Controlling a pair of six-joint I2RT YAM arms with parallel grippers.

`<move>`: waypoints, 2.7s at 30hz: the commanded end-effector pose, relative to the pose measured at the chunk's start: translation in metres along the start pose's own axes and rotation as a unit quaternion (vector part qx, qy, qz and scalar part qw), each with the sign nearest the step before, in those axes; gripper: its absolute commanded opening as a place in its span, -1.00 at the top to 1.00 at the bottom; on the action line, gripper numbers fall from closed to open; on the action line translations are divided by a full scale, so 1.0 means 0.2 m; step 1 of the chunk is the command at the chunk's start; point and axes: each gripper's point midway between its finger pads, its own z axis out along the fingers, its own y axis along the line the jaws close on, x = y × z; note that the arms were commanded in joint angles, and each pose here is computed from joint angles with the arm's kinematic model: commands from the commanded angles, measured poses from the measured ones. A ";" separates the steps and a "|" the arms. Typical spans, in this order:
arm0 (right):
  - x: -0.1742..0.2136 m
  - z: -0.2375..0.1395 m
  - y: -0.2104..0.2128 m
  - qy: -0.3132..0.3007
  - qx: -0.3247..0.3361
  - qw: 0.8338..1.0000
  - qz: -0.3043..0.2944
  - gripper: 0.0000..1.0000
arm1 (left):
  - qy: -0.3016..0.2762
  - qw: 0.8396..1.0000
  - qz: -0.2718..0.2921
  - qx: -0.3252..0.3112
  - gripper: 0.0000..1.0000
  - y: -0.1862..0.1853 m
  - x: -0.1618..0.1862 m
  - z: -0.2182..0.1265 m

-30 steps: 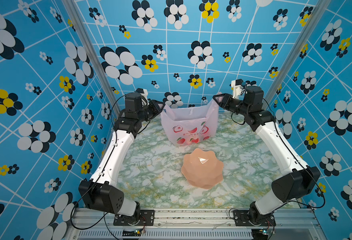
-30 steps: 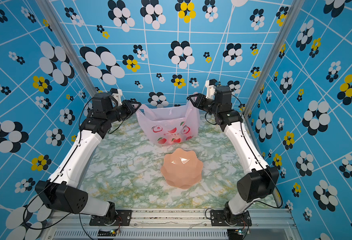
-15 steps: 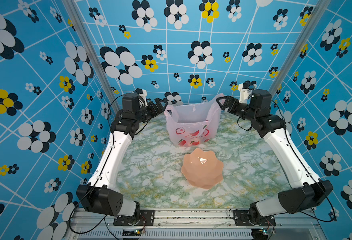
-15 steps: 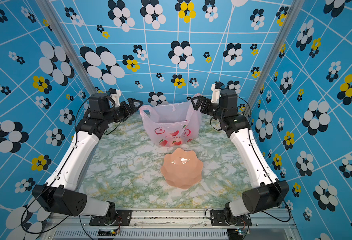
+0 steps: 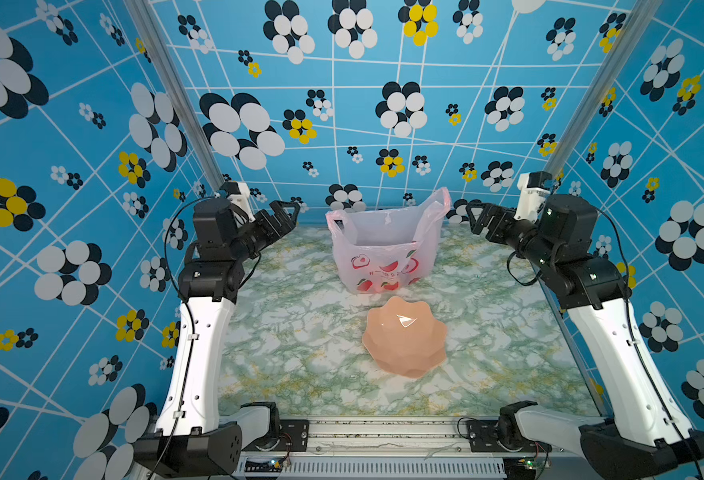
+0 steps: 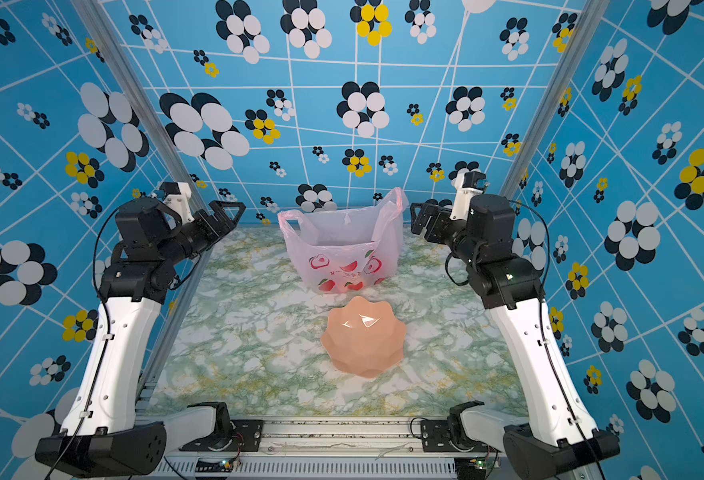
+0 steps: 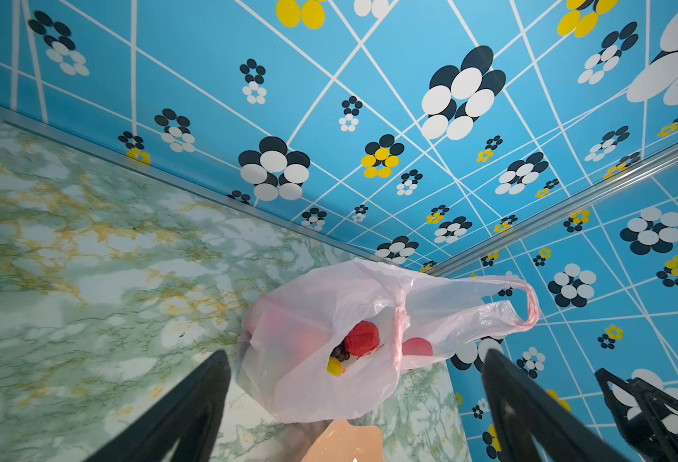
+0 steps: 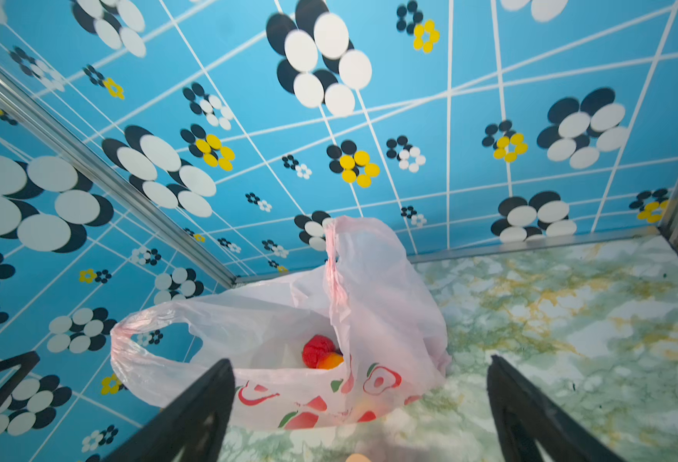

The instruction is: Place the fruits into the plastic bag

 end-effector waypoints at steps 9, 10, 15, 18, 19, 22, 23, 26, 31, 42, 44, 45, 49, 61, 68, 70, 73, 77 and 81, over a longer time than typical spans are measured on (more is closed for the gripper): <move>0.01 -0.14 -0.20 -0.222 0.032 0.974 -0.012 -0.99 | -0.211 0.974 0.084 -0.021 -0.98 0.21 0.01 -0.23; 0.04 -0.13 -0.22 -0.225 0.038 0.973 -0.021 -0.99 | -0.224 0.970 0.093 -0.018 -0.98 0.22 0.02 -0.24; 0.22 -0.13 -0.32 -0.227 0.067 0.968 -0.085 -0.99 | -0.193 0.973 0.095 -0.080 -0.98 0.41 0.19 -0.25; 0.32 -0.12 -0.38 -0.200 0.091 0.970 -0.108 -0.99 | -0.192 0.967 0.110 -0.122 -0.98 0.53 0.27 -0.29; 0.36 -0.12 -0.40 -0.191 0.094 0.970 -0.116 -0.99 | -0.192 0.965 0.114 -0.136 -0.98 0.56 0.30 -0.31; 0.47 -0.10 -0.45 -0.166 0.111 0.972 -0.125 -0.99 | -0.184 0.962 0.111 -0.170 -0.98 0.68 0.39 -0.32; 0.50 -0.10 -0.48 -0.158 0.118 0.972 -0.126 -0.99 | -0.183 0.961 0.103 -0.182 -0.98 0.73 0.43 -0.33; 0.60 -0.08 -0.56 -0.134 0.136 0.973 -0.129 -0.99 | -0.180 0.958 0.079 -0.206 -0.98 0.85 0.52 -0.34; 0.75 -0.07 -0.68 -0.102 0.165 0.973 -0.122 -0.99 | -0.178 0.949 0.081 -0.245 -0.98 0.98 0.60 -0.35; 1.04 0.06 -0.89 -0.051 0.201 0.970 -0.123 -0.99 | -0.176 0.940 0.096 -0.277 -0.98 1.08 0.65 -0.35; 1.07 0.09 -1.00 -0.047 0.221 0.968 -0.111 -0.99 | -0.172 0.940 0.099 -0.278 -0.98 1.08 0.65 -0.34; 1.08 0.11 -1.03 -0.045 0.224 0.968 -0.106 -0.99 | -0.170 0.939 0.100 -0.281 -0.98 1.09 0.65 -0.34; 1.15 0.18 -1.11 -0.038 0.232 0.966 -0.112 -0.99 | -0.160 0.936 0.106 -0.296 -0.98 1.13 0.68 -0.34; 1.30 0.24 -1.18 -0.038 0.234 0.963 -0.132 -0.99 | -0.173 0.930 0.104 -0.308 -0.98 1.18 0.68 -0.33; 1.35 0.27 -1.19 -0.036 0.229 0.964 -0.134 -0.99 | -0.162 0.923 0.124 -0.327 -0.98 1.21 0.65 -0.30; 1.37 0.27 -1.20 -0.036 0.228 0.964 -0.133 -0.99 | -0.158 0.920 0.130 -0.334 -0.98 1.22 0.65 -0.28; 1.37 0.28 -1.21 -0.042 0.229 0.963 -0.134 -0.99 | -0.153 0.916 0.135 -0.345 -0.98 1.25 0.64 -0.25; 1.37 0.29 -1.22 -0.038 0.238 0.962 -0.131 -0.99 | -0.139 0.914 0.142 -0.354 -0.98 1.31 0.65 -0.20; 1.37 0.32 -1.23 -0.028 0.240 0.961 -0.132 -0.99 | -0.104 0.923 0.164 -0.333 -0.98 1.33 0.68 -0.08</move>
